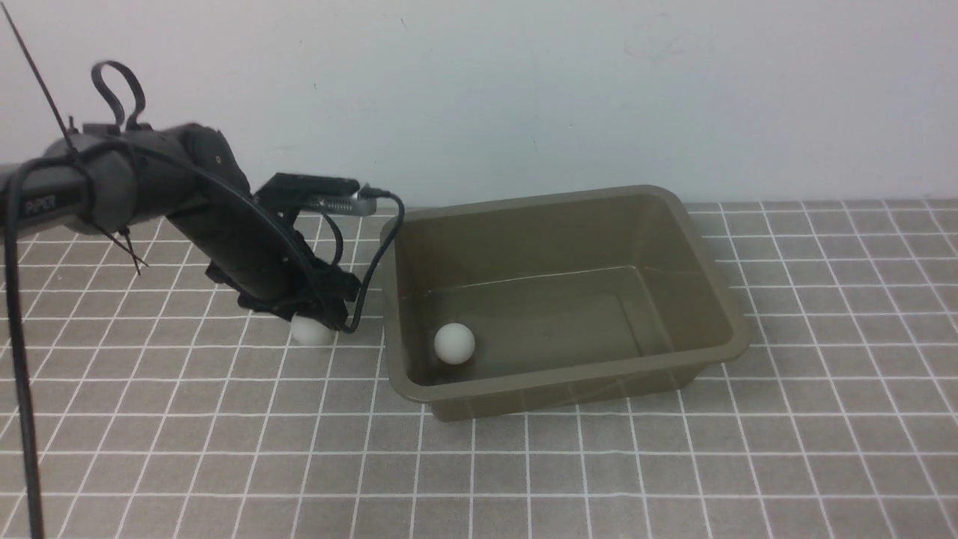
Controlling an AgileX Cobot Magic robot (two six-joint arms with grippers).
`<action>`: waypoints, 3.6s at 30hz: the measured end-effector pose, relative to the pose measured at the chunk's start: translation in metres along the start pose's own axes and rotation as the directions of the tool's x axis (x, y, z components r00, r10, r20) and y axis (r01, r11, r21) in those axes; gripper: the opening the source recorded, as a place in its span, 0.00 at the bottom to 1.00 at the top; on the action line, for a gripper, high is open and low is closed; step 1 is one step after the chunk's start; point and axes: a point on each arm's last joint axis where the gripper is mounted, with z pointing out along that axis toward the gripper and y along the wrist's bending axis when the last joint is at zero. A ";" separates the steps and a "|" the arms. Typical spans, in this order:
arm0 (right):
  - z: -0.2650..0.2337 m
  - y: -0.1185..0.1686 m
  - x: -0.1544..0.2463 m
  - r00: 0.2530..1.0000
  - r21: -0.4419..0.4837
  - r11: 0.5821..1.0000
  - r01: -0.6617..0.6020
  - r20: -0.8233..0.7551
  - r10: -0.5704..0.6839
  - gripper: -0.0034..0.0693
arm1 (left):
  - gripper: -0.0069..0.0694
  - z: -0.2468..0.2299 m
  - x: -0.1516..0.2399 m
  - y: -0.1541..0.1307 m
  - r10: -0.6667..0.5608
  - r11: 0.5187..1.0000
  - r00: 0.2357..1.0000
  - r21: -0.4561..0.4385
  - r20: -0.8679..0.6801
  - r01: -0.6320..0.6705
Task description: Put the table tennis balls into the box on the grey coffee tablecloth.
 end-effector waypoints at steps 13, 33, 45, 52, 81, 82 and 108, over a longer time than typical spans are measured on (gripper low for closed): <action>0.000 0.000 0.000 1.000 0.000 1.000 0.000 0.000 0.000 0.03 | 0.54 -0.043 -0.018 -0.137 0.204 0.953 0.948 0.172 0.245 -0.250; 0.000 0.000 0.000 1.000 0.000 1.000 0.000 0.000 0.000 0.03 | 0.13 -0.214 0.027 -0.138 0.176 0.983 0.870 -0.030 0.461 -0.183; 0.000 0.000 0.000 1.000 0.000 1.000 0.000 0.000 0.000 0.03 | 0.08 -0.274 0.192 -0.110 0.102 0.991 0.675 -0.012 0.731 -0.137; 0.000 0.000 0.000 1.000 0.000 1.000 0.000 0.000 0.000 0.03 | 0.08 -0.264 0.263 -0.095 0.097 0.989 0.608 -0.009 0.788 -0.146; 0.000 0.000 0.000 1.000 0.000 1.000 0.000 0.000 0.000 0.03 | 0.08 -0.123 0.345 -0.043 0.188 0.954 0.576 -0.287 0.796 0.084; 0.000 0.000 0.000 1.000 0.000 1.000 0.000 0.000 0.000 0.03 | 0.08 -0.122 0.346 -0.042 0.185 0.953 0.586 -0.289 0.789 0.087; 0.000 0.000 0.000 1.000 0.000 1.000 0.000 0.000 0.000 0.03 | 0.08 -0.117 0.350 -0.042 0.165 0.955 0.635 -0.282 0.754 0.087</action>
